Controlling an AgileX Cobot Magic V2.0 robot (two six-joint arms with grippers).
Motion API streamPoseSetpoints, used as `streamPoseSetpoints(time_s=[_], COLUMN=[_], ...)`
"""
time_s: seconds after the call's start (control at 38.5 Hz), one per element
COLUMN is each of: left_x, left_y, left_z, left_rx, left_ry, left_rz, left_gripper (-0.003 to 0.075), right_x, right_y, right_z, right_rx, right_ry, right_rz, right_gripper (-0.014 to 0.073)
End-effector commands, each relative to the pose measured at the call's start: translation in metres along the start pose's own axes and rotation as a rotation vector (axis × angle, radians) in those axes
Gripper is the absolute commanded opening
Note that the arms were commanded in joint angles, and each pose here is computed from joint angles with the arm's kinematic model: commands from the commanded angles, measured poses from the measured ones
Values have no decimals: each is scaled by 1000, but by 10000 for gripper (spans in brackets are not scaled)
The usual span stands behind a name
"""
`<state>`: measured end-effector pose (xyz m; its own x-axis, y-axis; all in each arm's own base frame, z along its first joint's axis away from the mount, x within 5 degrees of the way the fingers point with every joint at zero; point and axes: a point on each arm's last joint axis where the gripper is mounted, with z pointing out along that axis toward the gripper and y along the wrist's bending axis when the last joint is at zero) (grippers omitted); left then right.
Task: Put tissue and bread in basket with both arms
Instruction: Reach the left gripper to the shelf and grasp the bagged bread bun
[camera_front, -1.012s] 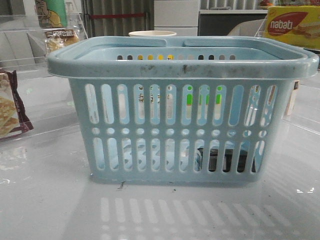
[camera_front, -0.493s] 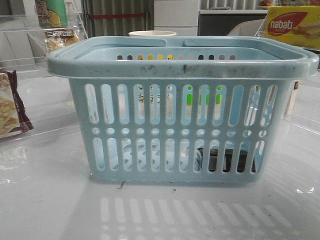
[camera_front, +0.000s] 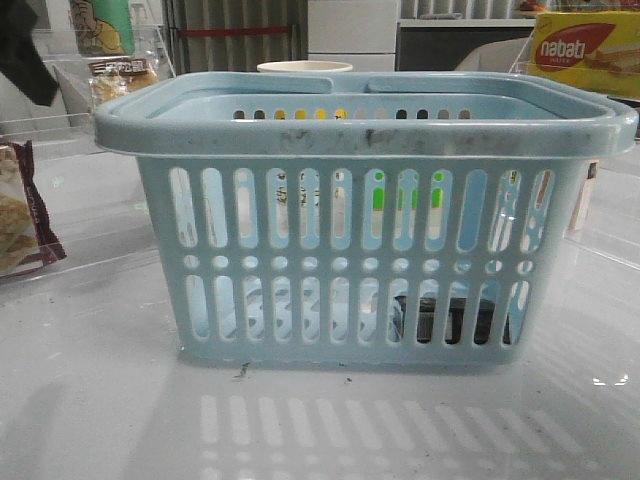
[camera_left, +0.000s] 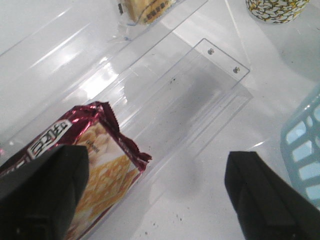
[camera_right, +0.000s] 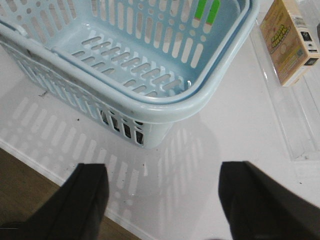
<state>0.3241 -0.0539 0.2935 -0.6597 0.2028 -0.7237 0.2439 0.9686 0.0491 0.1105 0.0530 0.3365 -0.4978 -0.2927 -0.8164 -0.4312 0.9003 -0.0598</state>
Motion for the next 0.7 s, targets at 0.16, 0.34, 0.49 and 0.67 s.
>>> streamPoseSetpoints(time_s=[0.16, 0.34, 0.49, 0.67], left_x=[-45, -67, -87, -107], left_y=[3, 11, 31, 37], left_z=[32, 52, 61, 81], left_rx=[-17, -26, -30, -23], left_ry=[-164, -224, -283, -337], left_rz=[4, -38, -151, -195], left_gripper=[617, 617, 617, 614], right_x=[-12, -12, -12, -12], right_y=[-1, -1, -1, -1], right_z=[-6, -6, -6, -5], right_rx=[7, 7, 7, 7], right_ry=[-92, -92, -92, -89], right_rz=[-15, -15, -15, -15], right_gripper=[569, 569, 569, 569])
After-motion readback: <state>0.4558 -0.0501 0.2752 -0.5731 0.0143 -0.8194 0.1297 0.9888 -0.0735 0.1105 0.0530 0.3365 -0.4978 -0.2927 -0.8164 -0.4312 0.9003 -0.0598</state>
